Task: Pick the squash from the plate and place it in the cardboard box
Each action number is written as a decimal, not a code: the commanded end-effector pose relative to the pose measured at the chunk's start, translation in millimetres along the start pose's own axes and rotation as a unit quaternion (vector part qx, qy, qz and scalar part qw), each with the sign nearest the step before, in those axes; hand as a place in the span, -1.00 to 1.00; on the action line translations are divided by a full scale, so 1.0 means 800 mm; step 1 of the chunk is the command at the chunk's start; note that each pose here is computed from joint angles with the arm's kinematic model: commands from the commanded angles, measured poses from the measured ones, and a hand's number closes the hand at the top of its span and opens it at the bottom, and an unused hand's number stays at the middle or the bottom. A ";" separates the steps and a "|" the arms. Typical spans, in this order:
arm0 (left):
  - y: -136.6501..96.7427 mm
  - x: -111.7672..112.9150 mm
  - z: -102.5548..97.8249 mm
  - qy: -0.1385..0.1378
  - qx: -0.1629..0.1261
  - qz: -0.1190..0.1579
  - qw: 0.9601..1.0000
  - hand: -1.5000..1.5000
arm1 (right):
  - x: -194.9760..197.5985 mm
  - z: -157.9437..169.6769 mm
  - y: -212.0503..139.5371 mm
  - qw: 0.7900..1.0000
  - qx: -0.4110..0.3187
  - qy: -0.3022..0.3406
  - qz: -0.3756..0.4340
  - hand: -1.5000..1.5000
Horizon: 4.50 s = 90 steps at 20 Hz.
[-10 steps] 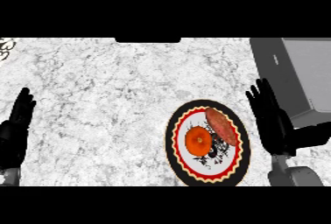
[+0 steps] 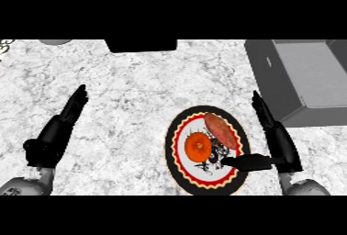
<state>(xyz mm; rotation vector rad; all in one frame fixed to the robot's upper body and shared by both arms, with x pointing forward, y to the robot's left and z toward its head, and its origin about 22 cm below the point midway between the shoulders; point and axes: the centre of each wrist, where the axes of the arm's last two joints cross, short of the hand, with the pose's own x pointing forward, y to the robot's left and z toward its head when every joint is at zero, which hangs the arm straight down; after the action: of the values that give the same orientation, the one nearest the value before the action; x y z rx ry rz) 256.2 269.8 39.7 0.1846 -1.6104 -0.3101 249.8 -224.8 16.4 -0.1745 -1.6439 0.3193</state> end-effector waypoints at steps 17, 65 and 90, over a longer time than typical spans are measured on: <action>-0.045 0.024 -0.024 -0.012 -0.107 0.023 0.994 0.00 | 0.136 0.115 0.037 0.877 0.127 -0.011 0.463 -1.00; -0.080 0.028 -0.055 -0.022 -0.117 0.035 0.992 0.00 | 0.075 0.025 0.152 0.853 0.178 0.132 0.473 -1.00; -0.075 0.024 -0.052 -0.016 -0.112 0.027 0.993 0.00 | 0.025 0.000 0.148 0.828 0.176 0.100 0.524 1.00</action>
<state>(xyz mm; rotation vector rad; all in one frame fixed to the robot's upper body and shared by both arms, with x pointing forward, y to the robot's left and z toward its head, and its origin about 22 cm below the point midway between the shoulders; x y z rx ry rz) 285.7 205.1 37.0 -0.0349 -1.5998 -0.4532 235.3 -101.3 9.9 -0.7816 -1.1274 1.3371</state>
